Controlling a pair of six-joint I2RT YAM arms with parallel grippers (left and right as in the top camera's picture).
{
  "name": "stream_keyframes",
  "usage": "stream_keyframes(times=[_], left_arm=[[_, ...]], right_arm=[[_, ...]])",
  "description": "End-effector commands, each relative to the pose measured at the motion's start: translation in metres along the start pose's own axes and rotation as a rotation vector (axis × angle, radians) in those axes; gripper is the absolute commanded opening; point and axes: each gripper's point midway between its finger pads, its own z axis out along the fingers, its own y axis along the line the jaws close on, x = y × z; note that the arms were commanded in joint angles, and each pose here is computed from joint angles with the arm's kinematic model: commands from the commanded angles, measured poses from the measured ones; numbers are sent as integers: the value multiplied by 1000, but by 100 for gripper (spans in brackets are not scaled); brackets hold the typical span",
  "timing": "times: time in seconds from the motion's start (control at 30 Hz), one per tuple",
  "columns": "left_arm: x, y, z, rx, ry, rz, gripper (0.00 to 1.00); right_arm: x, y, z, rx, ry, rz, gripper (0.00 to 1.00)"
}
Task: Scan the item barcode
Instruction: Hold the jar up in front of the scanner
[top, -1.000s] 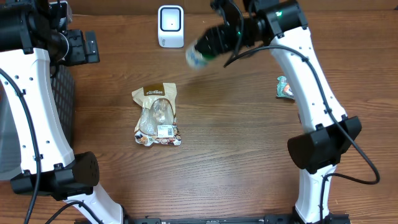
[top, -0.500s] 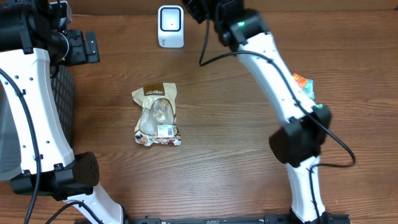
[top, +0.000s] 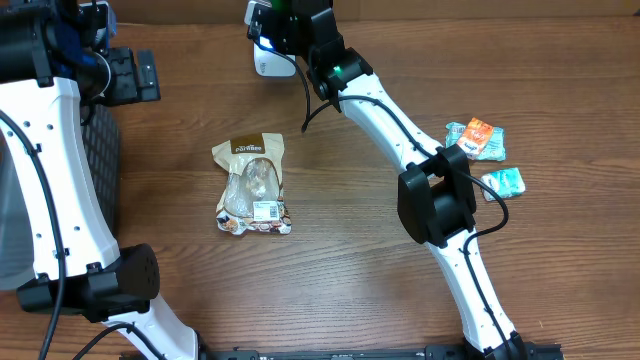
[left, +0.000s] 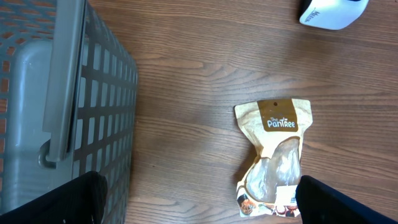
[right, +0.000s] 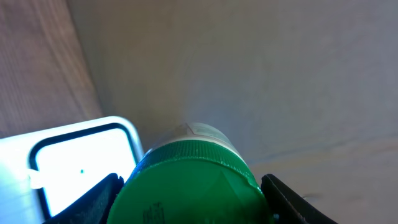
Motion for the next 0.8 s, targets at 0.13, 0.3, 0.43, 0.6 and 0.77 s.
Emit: stream_keyframes(times=[0.13,0.3,0.43,0.6,0.77], left_arm=[[0,2,1,-8,2,16,99],[0,2,1,-8,2,17,100],[0,2,1,-8,2,16,100],[0,2,1,-8,2,17,99],[0,2,1,-8,3,17,100]], right_arm=[[-4,-7,3,41,-21,-74,44],[2,3,8,24,-11,-95,44],[4,6,8,12,-3,-164,44],[5,7,8,11,5,-185,45],[6,7,8,8,6,-185,45]])
